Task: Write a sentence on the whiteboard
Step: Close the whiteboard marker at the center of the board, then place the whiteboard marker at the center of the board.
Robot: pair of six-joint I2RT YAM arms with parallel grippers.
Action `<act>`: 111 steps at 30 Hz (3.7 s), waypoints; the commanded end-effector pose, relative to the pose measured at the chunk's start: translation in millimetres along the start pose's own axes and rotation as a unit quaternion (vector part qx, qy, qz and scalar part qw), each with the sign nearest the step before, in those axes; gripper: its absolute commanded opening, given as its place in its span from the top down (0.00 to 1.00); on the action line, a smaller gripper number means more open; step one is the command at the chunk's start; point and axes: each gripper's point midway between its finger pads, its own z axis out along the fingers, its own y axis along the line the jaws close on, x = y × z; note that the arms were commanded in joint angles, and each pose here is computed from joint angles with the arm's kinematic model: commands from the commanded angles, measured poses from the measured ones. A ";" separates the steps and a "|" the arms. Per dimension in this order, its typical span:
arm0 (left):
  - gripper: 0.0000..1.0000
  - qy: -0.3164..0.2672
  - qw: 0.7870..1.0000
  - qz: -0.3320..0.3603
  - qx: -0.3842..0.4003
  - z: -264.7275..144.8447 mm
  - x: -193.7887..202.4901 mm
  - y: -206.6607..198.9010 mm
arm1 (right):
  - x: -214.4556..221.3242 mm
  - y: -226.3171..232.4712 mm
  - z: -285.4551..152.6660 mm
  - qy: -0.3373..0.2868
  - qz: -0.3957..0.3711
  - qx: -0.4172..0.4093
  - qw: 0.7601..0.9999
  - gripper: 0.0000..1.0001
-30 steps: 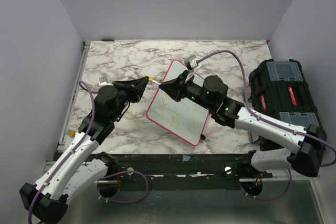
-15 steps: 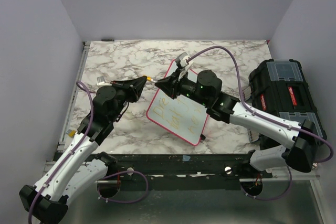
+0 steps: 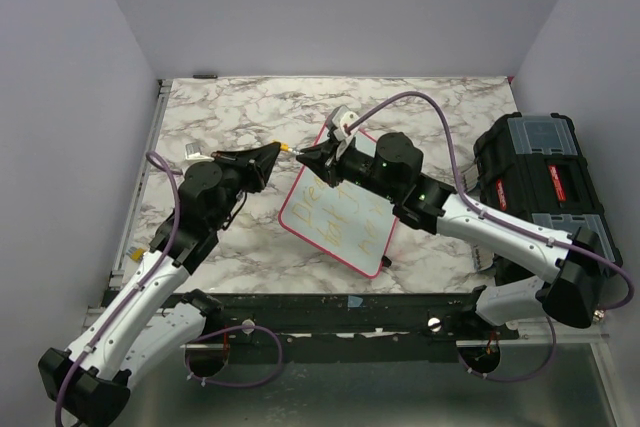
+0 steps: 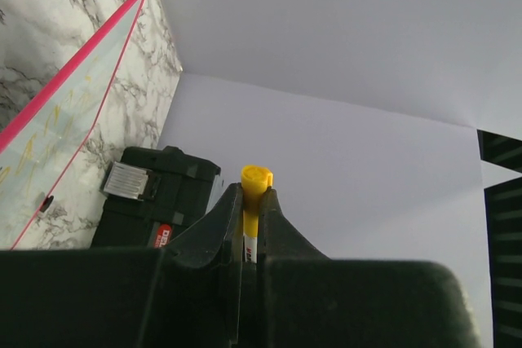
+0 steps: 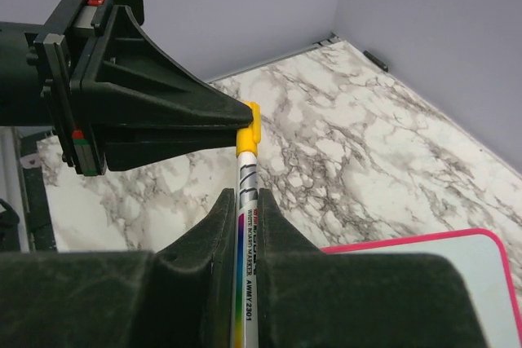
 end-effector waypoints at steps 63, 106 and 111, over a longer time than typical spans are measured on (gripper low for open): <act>1.00 -0.132 0.977 0.164 0.019 -63.8 -39.5 -33.6 | -36.6 4.0 -83.8 -0.058 0.062 0.032 0.996 0.00; 1.00 0.005 0.875 0.426 -0.231 0.5 -129.2 181.3 | 42.6 -1.0 -92.0 0.051 0.124 0.077 0.988 0.00; 1.00 0.096 0.866 0.428 -0.238 18.6 -113.4 208.8 | 46.1 -1.6 -92.1 0.057 0.126 0.080 0.987 0.00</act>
